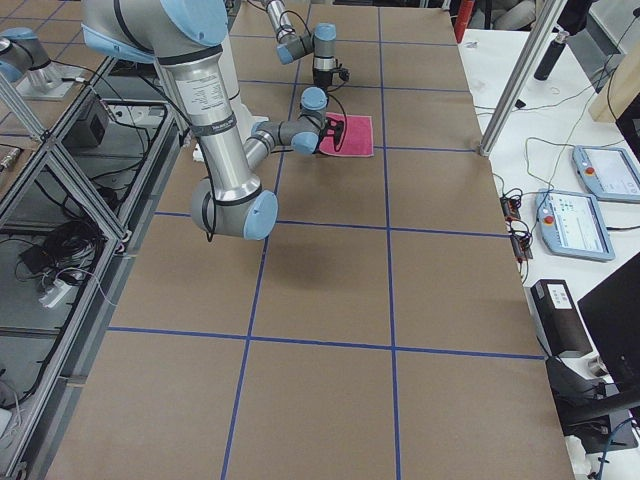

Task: Fold towel twice with both arms
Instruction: 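Grasp the towel's opposite edge with the right gripper, then lift both towel edges and fold them toward the robot over the near half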

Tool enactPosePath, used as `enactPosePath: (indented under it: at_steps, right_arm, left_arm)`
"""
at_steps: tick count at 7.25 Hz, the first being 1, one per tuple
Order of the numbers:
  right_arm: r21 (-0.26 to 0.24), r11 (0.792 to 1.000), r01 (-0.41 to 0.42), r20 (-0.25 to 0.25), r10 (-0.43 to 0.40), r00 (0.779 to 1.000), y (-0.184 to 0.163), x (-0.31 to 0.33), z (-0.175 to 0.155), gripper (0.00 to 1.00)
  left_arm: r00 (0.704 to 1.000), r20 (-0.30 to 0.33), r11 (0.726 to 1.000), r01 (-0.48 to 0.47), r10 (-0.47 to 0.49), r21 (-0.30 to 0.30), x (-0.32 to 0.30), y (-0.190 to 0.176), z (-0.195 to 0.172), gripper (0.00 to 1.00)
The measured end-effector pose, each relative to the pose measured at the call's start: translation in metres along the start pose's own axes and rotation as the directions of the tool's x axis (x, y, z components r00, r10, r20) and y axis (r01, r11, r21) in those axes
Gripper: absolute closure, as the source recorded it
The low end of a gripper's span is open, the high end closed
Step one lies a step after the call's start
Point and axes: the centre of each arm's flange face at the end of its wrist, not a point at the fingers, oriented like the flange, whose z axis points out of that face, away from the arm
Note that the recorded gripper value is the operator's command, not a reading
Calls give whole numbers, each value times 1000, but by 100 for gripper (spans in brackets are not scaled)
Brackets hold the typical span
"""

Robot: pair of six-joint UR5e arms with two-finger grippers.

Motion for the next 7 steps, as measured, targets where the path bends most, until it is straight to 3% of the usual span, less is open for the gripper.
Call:
enactPosePath:
  at_steps: [3, 7]
  right_arm:
    - [5, 1000, 7, 30, -7, 1000, -5, -6, -13, 100]
    - [56, 998, -5, 63, 1, 998, -38, -17, -39, 100]
  left_arm:
    - [1000, -17, 1000, -1, 1, 10, 5, -4, -10, 100]
    - [999, -38, 999, 12, -10, 49, 13, -26, -27, 100]
